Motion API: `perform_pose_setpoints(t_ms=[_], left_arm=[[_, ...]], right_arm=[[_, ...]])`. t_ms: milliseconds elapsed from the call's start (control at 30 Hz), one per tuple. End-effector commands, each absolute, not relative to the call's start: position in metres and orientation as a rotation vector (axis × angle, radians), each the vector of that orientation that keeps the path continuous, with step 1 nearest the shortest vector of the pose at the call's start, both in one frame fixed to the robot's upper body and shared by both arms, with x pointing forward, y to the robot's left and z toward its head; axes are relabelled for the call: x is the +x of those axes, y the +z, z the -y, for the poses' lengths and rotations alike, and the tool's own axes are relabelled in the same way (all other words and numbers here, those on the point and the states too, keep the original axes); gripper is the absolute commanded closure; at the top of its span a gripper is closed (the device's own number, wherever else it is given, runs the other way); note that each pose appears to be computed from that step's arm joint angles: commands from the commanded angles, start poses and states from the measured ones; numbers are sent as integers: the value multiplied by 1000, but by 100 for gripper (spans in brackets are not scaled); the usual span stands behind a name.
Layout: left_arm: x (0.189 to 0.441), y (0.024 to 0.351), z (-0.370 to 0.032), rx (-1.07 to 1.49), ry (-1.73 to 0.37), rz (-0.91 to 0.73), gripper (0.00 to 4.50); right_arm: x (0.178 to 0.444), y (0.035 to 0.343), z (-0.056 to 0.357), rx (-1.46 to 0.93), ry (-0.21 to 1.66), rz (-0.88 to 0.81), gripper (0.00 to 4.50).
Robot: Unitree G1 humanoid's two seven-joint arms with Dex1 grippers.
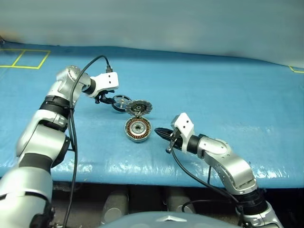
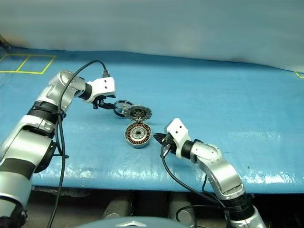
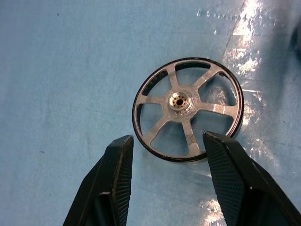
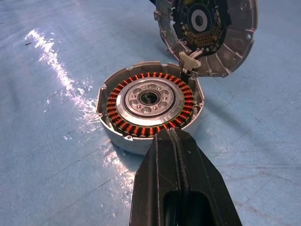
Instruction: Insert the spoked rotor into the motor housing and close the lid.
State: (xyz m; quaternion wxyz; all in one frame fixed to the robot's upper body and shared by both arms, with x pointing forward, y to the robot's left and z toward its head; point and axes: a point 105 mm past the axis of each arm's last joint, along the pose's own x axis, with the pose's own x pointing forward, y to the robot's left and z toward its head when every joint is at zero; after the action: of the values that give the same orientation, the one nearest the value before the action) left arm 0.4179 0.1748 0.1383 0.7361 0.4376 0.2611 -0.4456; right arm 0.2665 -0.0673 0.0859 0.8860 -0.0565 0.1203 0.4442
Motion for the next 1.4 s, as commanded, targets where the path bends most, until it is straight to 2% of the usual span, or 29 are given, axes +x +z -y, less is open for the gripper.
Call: perform_pose_setpoints(t_ms=[33, 200, 500, 767, 1200, 1300, 1333, 1400], left_arm=[[422, 146, -173, 997, -977, -593, 196], [423, 140, -174, 1024, -981, -658, 196], [428, 145, -165, 1126, -980, -679, 196], [421, 123, -156, 1142, -1046, -711, 196], [411, 96, -164, 1155, -1075, -787, 196], [412, 95, -165, 1150, -1066, -783, 252], [412, 95, -166, 1154, -1057, -780, 283], [414, 95, -168, 1165, -1037, -768, 292]], right_arm=[[264, 98, 61, -107, 914, -177, 450], [262, 99, 56, -94, 910, -164, 450], [260, 98, 57, -136, 946, -194, 450], [262, 102, 55, -150, 954, -187, 450], [263, 101, 55, -147, 942, -188, 450], [263, 102, 54, -144, 938, -184, 450], [264, 102, 55, -143, 937, -184, 450], [264, 102, 55, -143, 934, -184, 450]])
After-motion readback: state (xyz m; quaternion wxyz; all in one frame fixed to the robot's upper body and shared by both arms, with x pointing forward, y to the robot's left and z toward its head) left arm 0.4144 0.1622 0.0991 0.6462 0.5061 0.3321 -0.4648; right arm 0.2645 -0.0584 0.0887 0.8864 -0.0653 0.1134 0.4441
